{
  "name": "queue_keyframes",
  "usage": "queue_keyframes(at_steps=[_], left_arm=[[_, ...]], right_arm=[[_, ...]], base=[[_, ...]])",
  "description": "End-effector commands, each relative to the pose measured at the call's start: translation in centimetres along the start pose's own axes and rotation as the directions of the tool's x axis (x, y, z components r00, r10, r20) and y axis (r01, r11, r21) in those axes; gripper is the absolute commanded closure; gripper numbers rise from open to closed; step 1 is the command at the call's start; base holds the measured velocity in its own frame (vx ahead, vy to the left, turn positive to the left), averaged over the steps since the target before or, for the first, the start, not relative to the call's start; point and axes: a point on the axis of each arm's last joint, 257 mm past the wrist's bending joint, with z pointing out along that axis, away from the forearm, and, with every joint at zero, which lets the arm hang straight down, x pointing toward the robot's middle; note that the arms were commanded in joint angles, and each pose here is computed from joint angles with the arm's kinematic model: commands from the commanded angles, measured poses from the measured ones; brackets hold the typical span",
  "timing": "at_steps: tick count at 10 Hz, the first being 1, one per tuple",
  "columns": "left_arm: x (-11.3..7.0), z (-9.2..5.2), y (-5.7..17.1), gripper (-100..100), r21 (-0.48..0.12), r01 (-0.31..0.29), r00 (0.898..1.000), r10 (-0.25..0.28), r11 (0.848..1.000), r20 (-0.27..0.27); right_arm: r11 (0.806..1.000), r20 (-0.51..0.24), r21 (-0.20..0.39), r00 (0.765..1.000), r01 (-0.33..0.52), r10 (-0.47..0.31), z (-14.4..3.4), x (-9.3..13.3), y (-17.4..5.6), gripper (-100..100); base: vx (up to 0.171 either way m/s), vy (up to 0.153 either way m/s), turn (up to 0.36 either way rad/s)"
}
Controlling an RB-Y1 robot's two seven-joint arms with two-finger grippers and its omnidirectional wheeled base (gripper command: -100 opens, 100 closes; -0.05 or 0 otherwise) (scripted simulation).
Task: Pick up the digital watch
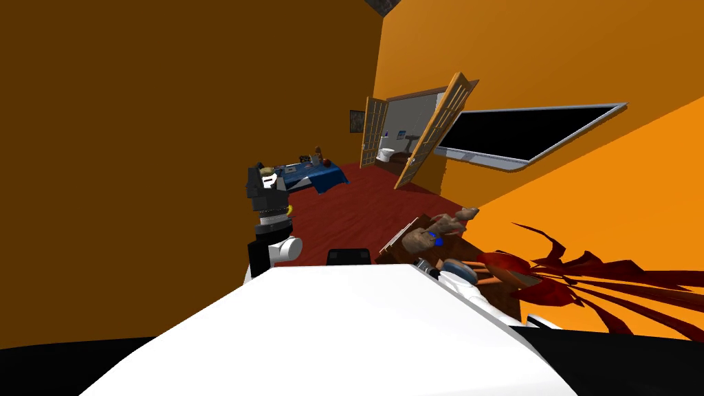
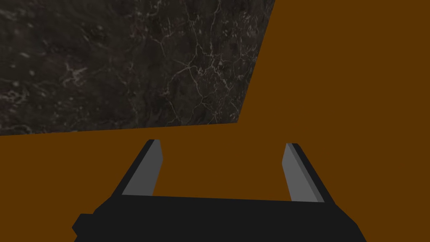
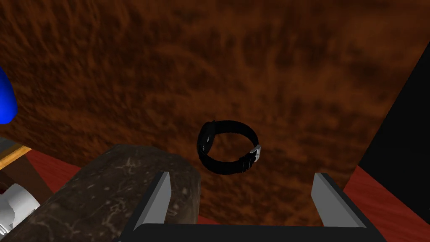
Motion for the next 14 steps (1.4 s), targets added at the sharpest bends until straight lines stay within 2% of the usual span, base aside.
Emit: queue_keyframes(at_steps=[1, 2, 3, 4, 5, 6, 9, 10, 11, 14], left_arm=[[0.0, 0.0, 0.0, 0, 0.000, 0.000, 1.000, 0.000, 1.000, 0.000], [0.0, 0.0, 0.0, 0, 0.000, 0.000, 1.000, 0.000, 1.000, 0.000], [0.0, 0.0, 0.0, 0, 0.000, 0.000, 1.000, 0.000, 1.000, 0.000], [0.0, 0.0, 0.0, 0, 0.000, 0.000, 1.000, 0.000, 1.000, 0.000], [0.0, 0.0, 0.0, 0, 0.000, 0.000, 1.000, 0.000, 1.000, 0.000], [0.0, 0.0, 0.0, 0, 0.000, 0.000, 1.000, 0.000, 1.000, 0.000], [0.0, 0.0, 0.0, 0, 0.000, 0.000, 1.000, 0.000, 1.000, 0.000], [0.0, 0.0, 0.0, 0, 0.000, 0.000, 1.000, 0.000, 1.000, 0.000], [0.0, 0.0, 0.0, 0, 0.000, 0.000, 1.000, 0.000, 1.000, 0.000], [0.0, 0.0, 0.0, 0, 0.000, 0.000, 1.000, 0.000, 1.000, 0.000]], right_arm=[[0.999, -0.043, 0.001, 0.998, 0.045, -0.045, -0.2, 1.8, -0.2, -100], [0.997, -0.078, -0.004, 0.993, 0.083, -0.083, -0.4, 3.4, -0.1, -100], [0.995, -0.089, -0.007, 0.991, 0.096, -0.096, -0.5, 3.9, 0.0, -100], [0.997, -0.078, -0.005, 0.993, 0.083, -0.084, -0.3, 3.5, 0.1, -100], [0.996, -0.080, -0.005, 0.993, 0.087, -0.087, -0.4, 3.6, 0.1, 0], [0.997, -0.082, -0.004, 0.993, 0.079, -0.079, 0.2, 3.1, 1.1, -100], [0.998, -0.086, -0.004, 0.994, 0.066, -0.066, 1.3, 2.2, 3.0, -100], [0.998, -0.085, -0.004, 0.994, 0.068, -0.068, 1.2, 2.4, 2.6, -100], [0.998, -0.085, -0.004, 0.994, 0.069, -0.069, 1.2, 2.4, 2.7, 100], [0.998, -0.085, -0.004, 0.994, 0.068, -0.068, 1.2, 2.4, 2.7, 100]], base=[[0.020, 0.004, 0.144], [0.023, 0.013, 0.157], [0.025, 0.013, 0.104], [0.011, 0.003, 0.013], [0.000, 0.000, 0.000], [-0.003, -0.049, 0.045], [-0.012, -0.093, 0.058], [-0.004, -0.043, 0.014], [-0.001, -0.008, -0.002], [0.000, 0.000, 0.000]])
